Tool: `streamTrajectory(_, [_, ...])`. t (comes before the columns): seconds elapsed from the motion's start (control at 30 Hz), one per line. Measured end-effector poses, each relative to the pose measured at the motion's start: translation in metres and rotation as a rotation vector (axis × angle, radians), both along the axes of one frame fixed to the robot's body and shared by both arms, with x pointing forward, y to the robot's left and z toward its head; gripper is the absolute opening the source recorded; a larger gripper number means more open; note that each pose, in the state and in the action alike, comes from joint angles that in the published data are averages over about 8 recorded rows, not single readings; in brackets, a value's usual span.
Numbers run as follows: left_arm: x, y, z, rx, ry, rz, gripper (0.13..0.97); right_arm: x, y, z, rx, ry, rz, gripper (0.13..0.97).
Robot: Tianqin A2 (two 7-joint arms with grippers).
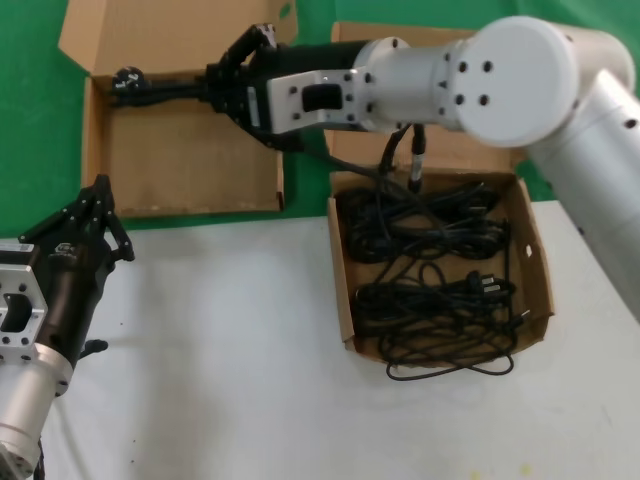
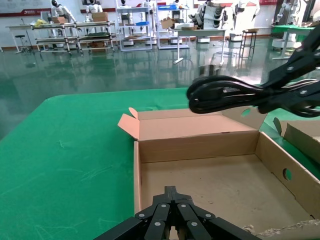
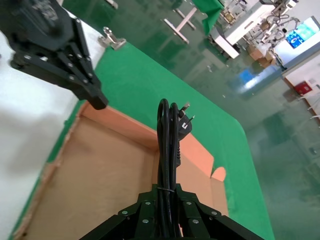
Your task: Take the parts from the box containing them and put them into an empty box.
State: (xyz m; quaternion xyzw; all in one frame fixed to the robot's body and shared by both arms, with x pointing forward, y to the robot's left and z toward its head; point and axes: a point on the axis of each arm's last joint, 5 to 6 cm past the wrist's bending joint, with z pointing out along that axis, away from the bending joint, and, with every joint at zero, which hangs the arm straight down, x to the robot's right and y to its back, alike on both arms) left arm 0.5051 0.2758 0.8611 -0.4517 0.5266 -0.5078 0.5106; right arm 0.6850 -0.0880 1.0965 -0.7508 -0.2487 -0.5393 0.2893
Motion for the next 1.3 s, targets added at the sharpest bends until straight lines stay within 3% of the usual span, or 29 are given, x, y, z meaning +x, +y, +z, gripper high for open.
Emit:
streamTrajectory(0.27, [0.0000,0.0000,0.0000,0.000,0.000,0.000,0.145,0.014,0.015,-0.001,0.015,-0.037,-0.013,0.206])
streamTrajectory(0.53, [0.0000,0.0000,0.0000,0.000,0.000,0.000,0.145,0.019,0.018,-0.005,0.030,-0.041,-0.017,0.264])
streamTrajectory(0.67, [0.0000,0.0000,0.0000,0.000,0.000,0.000,0.145,0.019,0.014,-0.005,0.047,-0.037,-0.022,0.264])
streamTrajectory(0.83, [0.0000,0.0000,0.0000,0.000,0.000,0.000,0.145,0.017,-0.005,-0.003,0.085,-0.051,-0.049,0.339])
streamTrajectory(1.03, [0.0000,0.0000,0.0000,0.000,0.000,0.000,0.145,-0.002,-0.042,-0.003,0.150,-0.084,-0.107,0.431])
streamTrajectory(1.3, [0.0000,0.0000,0.0000,0.000,0.000,0.000,0.145,-0.054,-0.088,-0.009,0.254,-0.115,-0.193,0.594])
